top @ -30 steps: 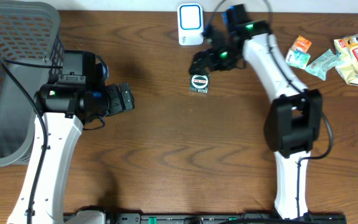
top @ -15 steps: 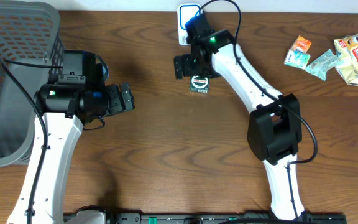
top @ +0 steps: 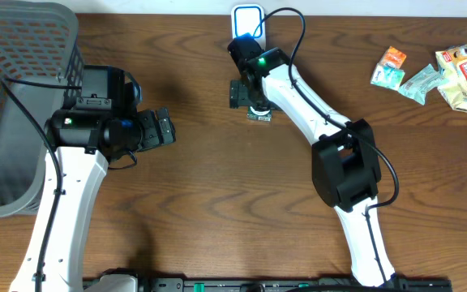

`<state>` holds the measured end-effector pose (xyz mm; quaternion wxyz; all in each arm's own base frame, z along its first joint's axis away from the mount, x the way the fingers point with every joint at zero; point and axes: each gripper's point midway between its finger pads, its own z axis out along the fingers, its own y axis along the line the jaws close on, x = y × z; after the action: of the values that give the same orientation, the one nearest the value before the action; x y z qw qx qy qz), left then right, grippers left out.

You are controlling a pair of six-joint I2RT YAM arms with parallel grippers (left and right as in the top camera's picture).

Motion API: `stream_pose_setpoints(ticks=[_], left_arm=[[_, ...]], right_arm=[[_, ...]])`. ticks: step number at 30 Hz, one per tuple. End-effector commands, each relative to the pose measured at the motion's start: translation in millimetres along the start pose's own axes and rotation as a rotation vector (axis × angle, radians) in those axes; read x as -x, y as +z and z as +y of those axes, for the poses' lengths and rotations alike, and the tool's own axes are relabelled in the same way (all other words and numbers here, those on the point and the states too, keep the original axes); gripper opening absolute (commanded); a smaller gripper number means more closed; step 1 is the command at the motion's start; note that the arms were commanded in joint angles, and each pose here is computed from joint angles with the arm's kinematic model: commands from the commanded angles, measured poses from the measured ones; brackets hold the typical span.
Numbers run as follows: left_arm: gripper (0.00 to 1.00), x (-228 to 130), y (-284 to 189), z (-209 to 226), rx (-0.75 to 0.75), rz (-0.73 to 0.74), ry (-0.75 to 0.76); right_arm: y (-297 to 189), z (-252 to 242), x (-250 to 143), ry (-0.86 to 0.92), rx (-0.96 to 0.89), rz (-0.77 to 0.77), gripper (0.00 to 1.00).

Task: Scan the item barcode
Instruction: 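Move the right gripper to the dark green tin and grasp it, then lift the tin and hold it up to the scanner face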

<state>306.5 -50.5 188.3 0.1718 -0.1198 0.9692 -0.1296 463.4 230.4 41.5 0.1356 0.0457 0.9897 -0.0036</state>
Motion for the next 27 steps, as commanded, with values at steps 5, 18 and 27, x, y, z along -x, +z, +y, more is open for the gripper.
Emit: stream_pose_setpoints(ticks=[5, 18, 27], left_arm=[[0.98, 1.5, -1.1, 2.2, 0.007, -0.005, 0.005], [0.98, 1.5, -1.1, 2.2, 0.007, -0.005, 0.005], [0.98, 1.5, -1.1, 2.2, 0.007, -0.005, 0.005]], right_arm=[[0.1, 1.0, 1.5, 0.01, -0.01, -0.014, 0.82], [5.2, -9.7, 3.6, 0.064, -0.021, -0.007, 0.88], [23.8, -9.9, -1.6, 0.065, -0.015, -0.015, 0.88]])
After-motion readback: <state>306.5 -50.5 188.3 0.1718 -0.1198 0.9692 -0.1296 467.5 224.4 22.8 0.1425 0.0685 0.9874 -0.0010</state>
